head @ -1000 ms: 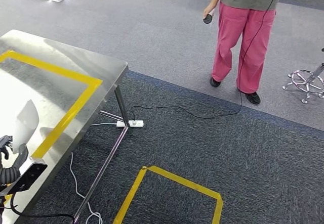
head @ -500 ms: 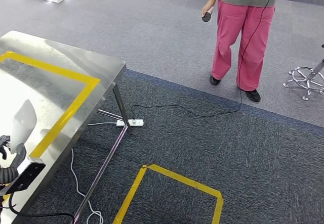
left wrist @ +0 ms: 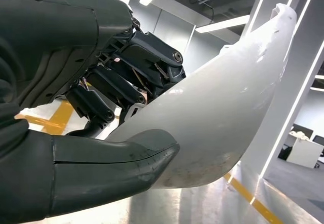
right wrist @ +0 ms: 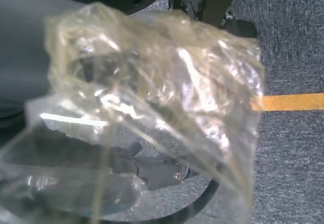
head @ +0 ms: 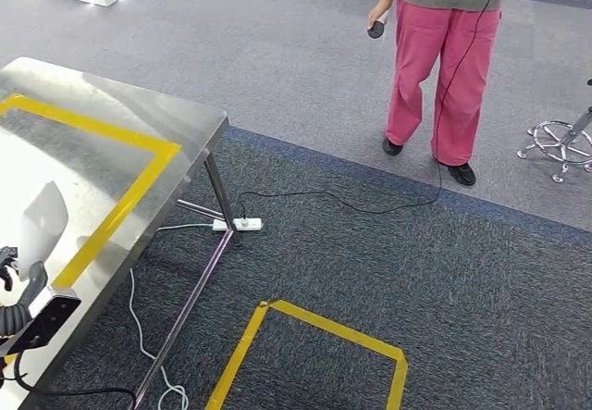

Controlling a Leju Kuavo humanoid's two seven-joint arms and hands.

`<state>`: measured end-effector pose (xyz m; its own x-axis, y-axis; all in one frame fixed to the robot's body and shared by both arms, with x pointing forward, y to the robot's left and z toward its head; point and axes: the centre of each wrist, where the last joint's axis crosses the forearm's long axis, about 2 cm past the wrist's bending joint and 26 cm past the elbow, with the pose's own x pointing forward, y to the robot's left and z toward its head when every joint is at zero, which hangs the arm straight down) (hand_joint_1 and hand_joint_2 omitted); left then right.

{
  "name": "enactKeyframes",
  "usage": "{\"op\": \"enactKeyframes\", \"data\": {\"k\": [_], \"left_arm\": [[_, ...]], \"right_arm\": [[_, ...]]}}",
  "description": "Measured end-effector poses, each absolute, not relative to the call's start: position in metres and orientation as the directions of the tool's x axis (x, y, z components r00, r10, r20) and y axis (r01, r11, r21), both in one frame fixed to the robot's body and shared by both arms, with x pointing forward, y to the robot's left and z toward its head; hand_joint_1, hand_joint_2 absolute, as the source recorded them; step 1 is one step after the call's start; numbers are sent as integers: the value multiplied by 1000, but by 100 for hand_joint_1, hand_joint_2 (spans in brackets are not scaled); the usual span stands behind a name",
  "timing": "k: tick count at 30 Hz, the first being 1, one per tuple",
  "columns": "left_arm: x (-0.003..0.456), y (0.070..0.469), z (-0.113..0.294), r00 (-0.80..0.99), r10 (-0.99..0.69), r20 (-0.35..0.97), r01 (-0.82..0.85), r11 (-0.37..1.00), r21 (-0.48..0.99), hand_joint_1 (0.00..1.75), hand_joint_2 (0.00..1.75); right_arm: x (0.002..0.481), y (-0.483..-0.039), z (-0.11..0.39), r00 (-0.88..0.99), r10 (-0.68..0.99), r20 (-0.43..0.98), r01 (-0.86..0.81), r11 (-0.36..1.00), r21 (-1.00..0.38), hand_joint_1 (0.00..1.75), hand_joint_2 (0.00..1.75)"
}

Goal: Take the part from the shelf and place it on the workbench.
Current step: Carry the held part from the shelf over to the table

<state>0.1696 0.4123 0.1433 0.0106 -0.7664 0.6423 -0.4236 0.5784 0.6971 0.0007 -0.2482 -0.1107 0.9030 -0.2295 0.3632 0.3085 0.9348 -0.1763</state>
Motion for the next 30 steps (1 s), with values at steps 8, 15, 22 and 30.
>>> {"op": "enactKeyframes", "data": {"k": [8, 15, 22, 30], "left_arm": [[170, 412, 143, 5, -759, 652, -423, 589, 689, 175, 175], [170, 412, 143, 5, -759, 652, -423, 589, 689, 175, 175], [170, 412, 143, 5, -759, 652, -423, 589, 689, 175, 175], [170, 412, 143, 4, -757, 654, -421, 592, 687, 175, 175]], "right_arm": [[1, -248, -111, 902, -232, 363, 311, 934, -176, 0, 0], [1, -248, -111, 903, -231, 363, 310, 934, -176, 0, 0], [1, -248, -111, 903, -227, 364, 306, 936, -176, 0, 0], [1, -248, -111, 903, -227, 364, 306, 936, -176, 0, 0]]}}
